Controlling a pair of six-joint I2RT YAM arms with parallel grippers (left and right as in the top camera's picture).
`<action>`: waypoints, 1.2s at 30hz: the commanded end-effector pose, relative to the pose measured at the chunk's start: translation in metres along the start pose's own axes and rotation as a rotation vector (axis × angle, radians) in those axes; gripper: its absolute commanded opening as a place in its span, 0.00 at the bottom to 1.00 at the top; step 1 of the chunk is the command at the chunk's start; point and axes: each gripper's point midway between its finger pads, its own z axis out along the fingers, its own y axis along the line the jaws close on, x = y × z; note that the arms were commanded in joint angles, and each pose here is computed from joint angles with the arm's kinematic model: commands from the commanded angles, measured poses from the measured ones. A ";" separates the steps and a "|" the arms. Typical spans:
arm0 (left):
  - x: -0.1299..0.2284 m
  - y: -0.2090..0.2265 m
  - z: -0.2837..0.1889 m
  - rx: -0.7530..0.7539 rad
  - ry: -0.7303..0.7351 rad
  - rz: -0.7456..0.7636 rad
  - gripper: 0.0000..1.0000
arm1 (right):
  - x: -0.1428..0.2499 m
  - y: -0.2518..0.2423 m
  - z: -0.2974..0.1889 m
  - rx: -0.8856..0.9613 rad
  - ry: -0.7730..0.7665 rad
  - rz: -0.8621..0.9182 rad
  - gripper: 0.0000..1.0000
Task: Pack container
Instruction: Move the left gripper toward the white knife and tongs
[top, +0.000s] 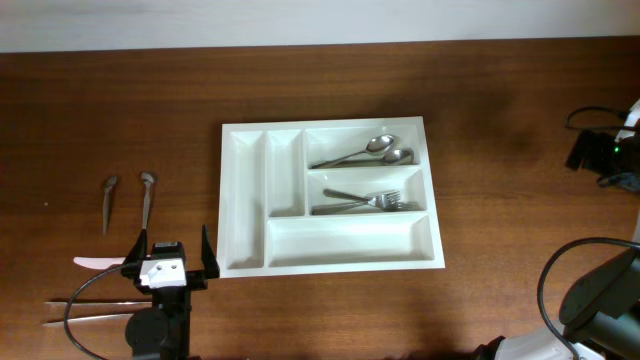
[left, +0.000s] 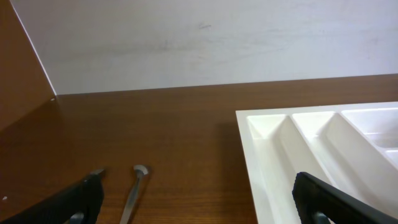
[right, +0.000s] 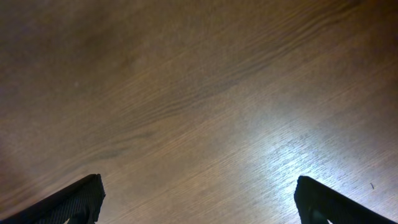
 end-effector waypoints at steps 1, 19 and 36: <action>0.001 0.002 0.000 -0.012 -0.002 -0.005 0.99 | 0.010 -0.003 0.008 0.022 0.031 0.007 0.99; -0.037 0.004 -0.010 -0.009 -0.055 -0.168 0.99 | 0.041 -0.008 0.047 0.018 0.089 0.032 0.99; -0.109 -0.002 -0.045 0.066 0.159 -0.133 0.99 | 0.039 -0.008 0.047 0.019 0.080 0.032 0.99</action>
